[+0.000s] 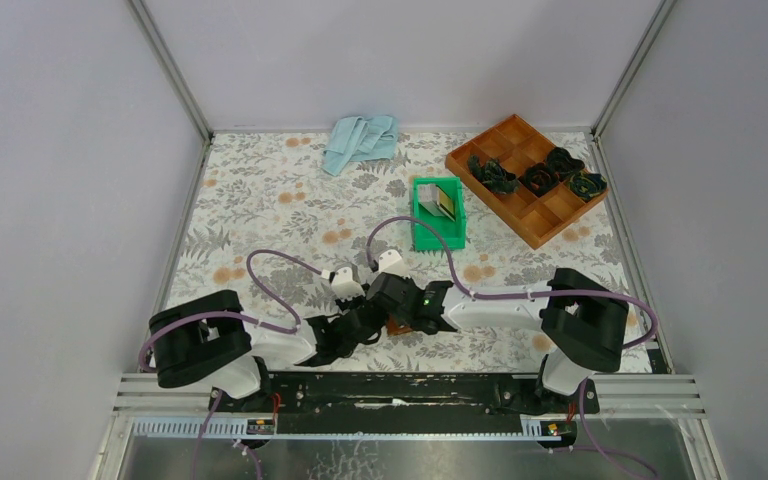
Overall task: Put the credit cards into the card holder
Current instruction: Close the card holder at the center of the board.
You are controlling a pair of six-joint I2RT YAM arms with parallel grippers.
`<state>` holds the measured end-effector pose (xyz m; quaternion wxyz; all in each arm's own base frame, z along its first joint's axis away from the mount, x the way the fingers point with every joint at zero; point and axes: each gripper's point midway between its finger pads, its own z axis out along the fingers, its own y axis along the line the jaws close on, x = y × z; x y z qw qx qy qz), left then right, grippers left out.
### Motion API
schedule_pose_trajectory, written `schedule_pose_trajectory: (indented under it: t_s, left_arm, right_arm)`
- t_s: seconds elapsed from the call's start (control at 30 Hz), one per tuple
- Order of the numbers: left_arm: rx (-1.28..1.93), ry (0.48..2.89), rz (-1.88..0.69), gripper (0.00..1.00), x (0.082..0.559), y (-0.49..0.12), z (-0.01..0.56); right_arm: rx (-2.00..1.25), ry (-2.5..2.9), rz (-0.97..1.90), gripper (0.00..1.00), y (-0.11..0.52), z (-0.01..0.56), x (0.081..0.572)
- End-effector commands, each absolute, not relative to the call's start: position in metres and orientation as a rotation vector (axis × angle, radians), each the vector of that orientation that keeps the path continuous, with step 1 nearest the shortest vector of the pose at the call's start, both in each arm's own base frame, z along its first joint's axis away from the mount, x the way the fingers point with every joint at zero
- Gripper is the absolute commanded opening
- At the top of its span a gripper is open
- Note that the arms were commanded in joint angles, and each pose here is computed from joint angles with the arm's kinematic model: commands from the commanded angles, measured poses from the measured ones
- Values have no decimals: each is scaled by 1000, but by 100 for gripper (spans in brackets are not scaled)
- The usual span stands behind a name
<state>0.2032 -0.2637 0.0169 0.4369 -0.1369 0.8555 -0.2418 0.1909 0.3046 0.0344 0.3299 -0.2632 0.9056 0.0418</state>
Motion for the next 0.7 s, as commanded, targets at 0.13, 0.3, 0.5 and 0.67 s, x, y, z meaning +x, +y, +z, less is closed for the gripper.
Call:
schedule_pose_trajectory:
  t_s: [0.13, 0.3, 0.5, 0.67]
  left_arm:
    - [-339, 2116, -597, 37, 204, -262, 16]
    - [-338, 2117, -596, 37, 203, -262, 15]
    - [-334, 2121, -589, 36, 204, -262, 14]
    - [-331, 2126, -583, 35, 203, -263, 13]
  right_arm:
    - [-618, 2368, 188, 0, 310, 36, 195]
    - [-579, 2381, 231, 0, 308, 36, 196]
    - [-525, 2403, 279, 0, 303, 32, 197]
    - [-475, 2430, 321, 0, 299, 28, 200]
